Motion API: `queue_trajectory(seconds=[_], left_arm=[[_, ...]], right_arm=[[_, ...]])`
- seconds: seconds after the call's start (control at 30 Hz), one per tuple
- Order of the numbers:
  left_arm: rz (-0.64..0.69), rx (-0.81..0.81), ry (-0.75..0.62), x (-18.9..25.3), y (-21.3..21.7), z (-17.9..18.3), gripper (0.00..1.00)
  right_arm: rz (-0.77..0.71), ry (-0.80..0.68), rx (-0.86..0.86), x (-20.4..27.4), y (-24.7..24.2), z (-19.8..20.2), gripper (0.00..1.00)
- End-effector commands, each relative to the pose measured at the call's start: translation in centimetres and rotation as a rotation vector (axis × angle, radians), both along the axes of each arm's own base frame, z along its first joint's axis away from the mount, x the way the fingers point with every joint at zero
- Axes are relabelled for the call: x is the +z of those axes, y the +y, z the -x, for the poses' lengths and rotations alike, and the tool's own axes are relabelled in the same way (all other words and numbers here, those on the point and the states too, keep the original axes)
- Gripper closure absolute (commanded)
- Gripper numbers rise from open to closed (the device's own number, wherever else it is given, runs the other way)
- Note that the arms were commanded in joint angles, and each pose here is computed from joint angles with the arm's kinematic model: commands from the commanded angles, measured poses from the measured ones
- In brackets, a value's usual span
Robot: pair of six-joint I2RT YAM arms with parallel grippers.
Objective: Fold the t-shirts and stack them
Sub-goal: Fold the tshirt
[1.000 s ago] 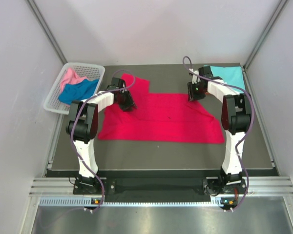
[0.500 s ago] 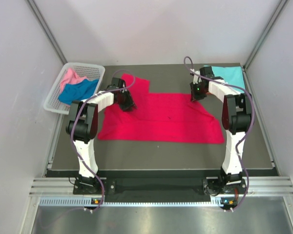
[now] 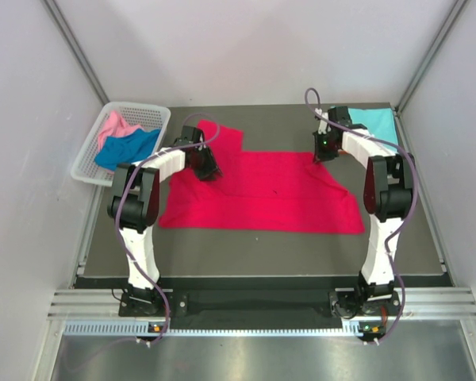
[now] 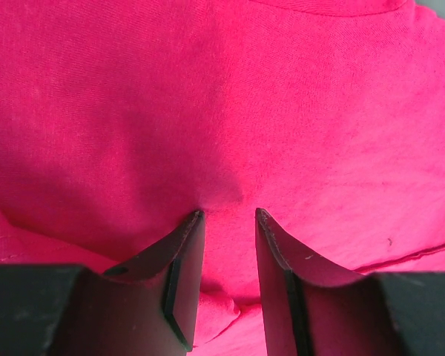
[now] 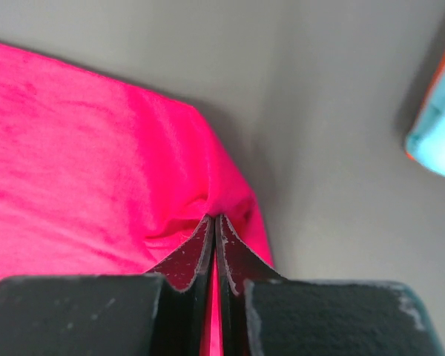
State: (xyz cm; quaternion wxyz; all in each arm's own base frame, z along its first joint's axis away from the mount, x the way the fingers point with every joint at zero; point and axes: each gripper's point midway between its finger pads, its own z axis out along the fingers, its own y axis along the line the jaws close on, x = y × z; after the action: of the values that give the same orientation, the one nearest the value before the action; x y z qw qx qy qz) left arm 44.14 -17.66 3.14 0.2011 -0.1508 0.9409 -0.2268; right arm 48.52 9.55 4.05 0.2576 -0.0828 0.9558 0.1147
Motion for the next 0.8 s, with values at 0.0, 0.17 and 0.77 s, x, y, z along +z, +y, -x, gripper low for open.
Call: queue_trajectory(seconds=[0.0,0.17,0.77], left_arm=[[-0.071,0.022,0.051,-3.3,1.0,0.3,0.61],[-0.074,0.021,0.049,-3.4,1.1,0.2,0.61],[-0.079,0.021,0.065,-4.0,1.1,0.1,0.61]], right_arm=[[-0.013,-0.153,-0.064,5.7,-0.5,-1.8,1.00],[0.038,-0.201,-0.130,7.2,-1.9,-2.2,1.00],[0.193,-0.194,-0.184,8.1,-5.0,-2.7,1.00]])
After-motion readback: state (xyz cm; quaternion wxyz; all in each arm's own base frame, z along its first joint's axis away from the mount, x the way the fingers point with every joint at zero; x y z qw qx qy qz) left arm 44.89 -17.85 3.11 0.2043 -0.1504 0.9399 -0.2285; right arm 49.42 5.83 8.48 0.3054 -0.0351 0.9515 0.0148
